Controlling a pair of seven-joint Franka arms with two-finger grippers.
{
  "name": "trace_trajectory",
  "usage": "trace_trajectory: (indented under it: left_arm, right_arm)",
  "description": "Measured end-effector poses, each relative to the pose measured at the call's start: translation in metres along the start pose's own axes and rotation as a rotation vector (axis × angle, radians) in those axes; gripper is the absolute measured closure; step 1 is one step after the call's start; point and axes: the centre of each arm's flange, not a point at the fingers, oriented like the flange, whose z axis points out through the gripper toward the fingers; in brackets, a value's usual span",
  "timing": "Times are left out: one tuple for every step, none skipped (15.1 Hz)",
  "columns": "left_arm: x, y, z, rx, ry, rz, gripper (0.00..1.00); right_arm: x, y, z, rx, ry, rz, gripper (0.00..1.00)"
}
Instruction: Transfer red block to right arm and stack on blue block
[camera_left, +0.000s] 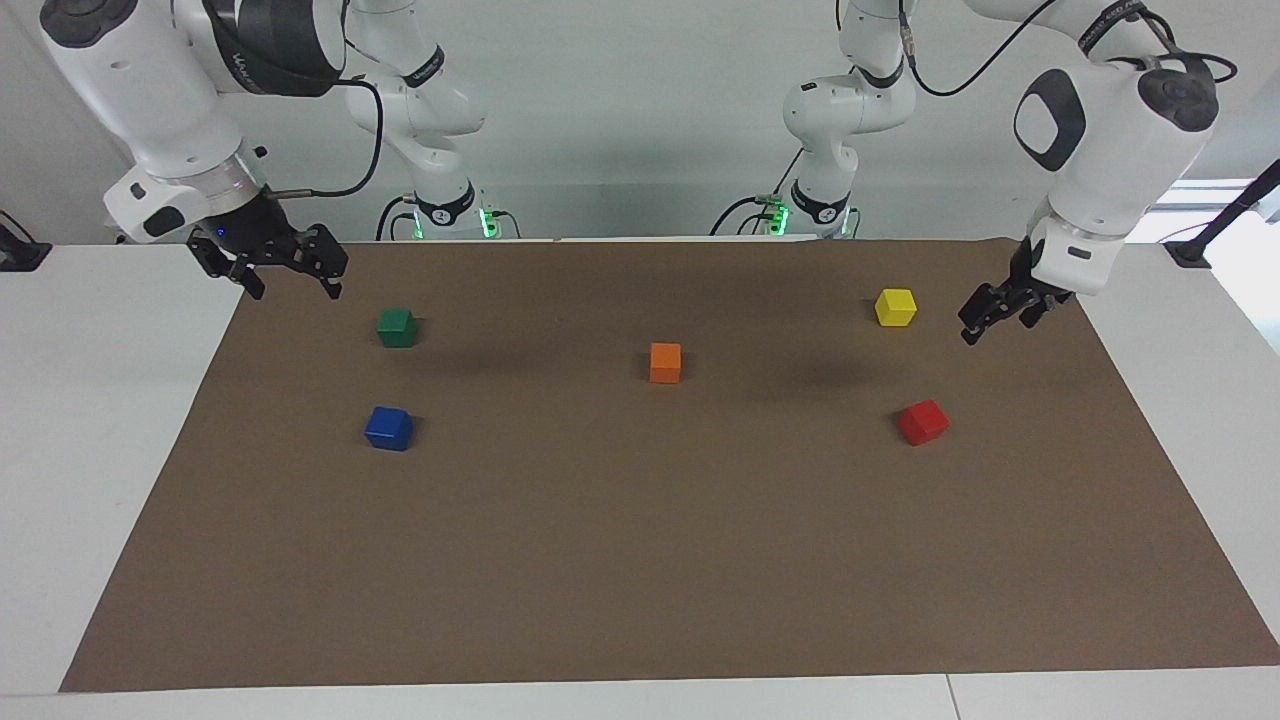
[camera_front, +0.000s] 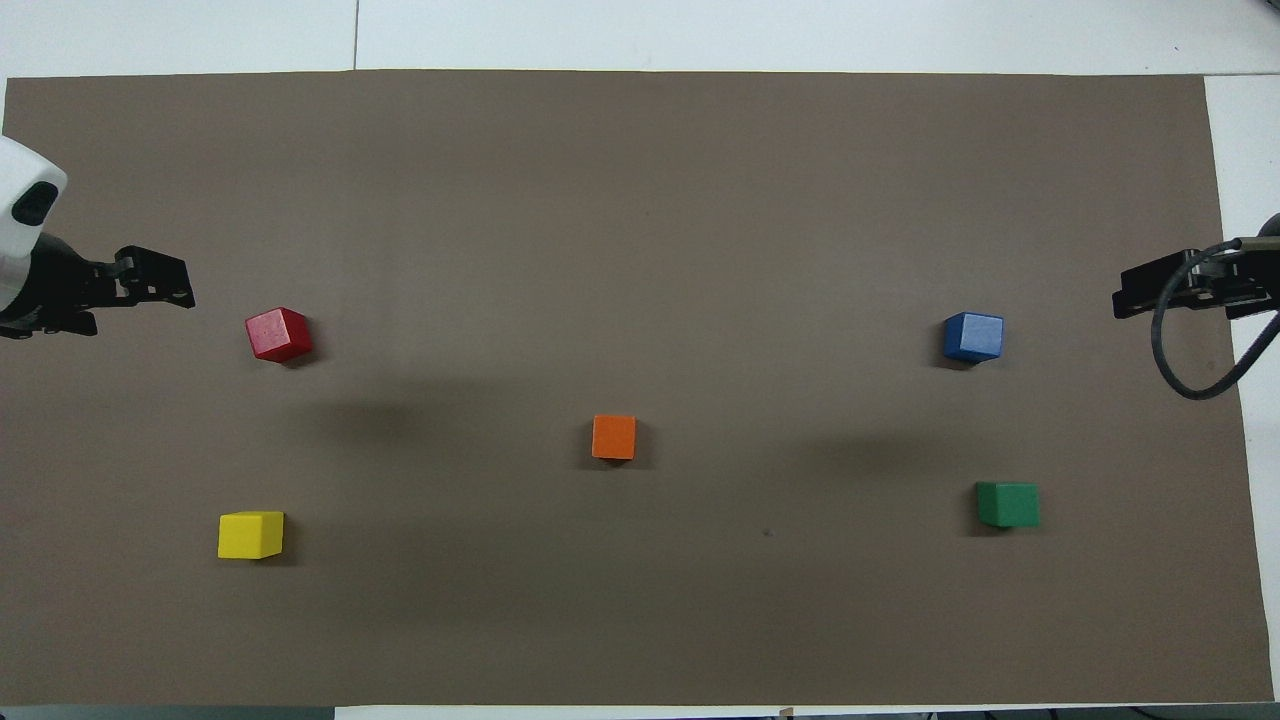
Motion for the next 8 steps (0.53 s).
trace_trajectory:
  left_arm:
    - [0.006, 0.003, 0.021, -0.004, 0.004, -0.031, 0.0]
    - [0.01, 0.007, 0.046, -0.01, 0.015, -0.056, 0.0]
    - [0.011, 0.011, 0.072, -0.016, 0.024, -0.069, 0.0]
    - [0.009, 0.012, 0.094, -0.02, 0.032, -0.075, 0.0]
    - [0.007, 0.012, 0.11, -0.024, 0.04, -0.079, 0.0]
    - [0.005, 0.011, 0.121, -0.027, 0.047, -0.082, 0.0]
    - [0.005, 0.009, 0.127, -0.028, 0.054, -0.085, 0.0]
    - [0.005, 0.008, 0.13, -0.03, 0.06, -0.087, 0.0]
  right_arm:
    - [0.0, 0.003, 0.0, 0.0, 0.0, 0.006, 0.0]
    - [0.0, 0.005, 0.0, 0.0, 0.0, 0.009, 0.0]
    - [0.0, 0.005, 0.0, 0.001, 0.001, 0.008, 0.0]
    - [0.0, 0.004, -0.001, 0.004, 0.004, -0.002, 0.0]
    - [0.001, 0.001, -0.002, 0.021, 0.012, -0.024, 0.0]
    - [0.003, -0.004, -0.003, 0.061, 0.029, -0.042, 0.0]
    - [0.003, -0.01, -0.004, 0.12, 0.04, -0.05, 0.0]
    - [0.004, -0.017, -0.005, 0.188, 0.045, -0.052, 0.0]
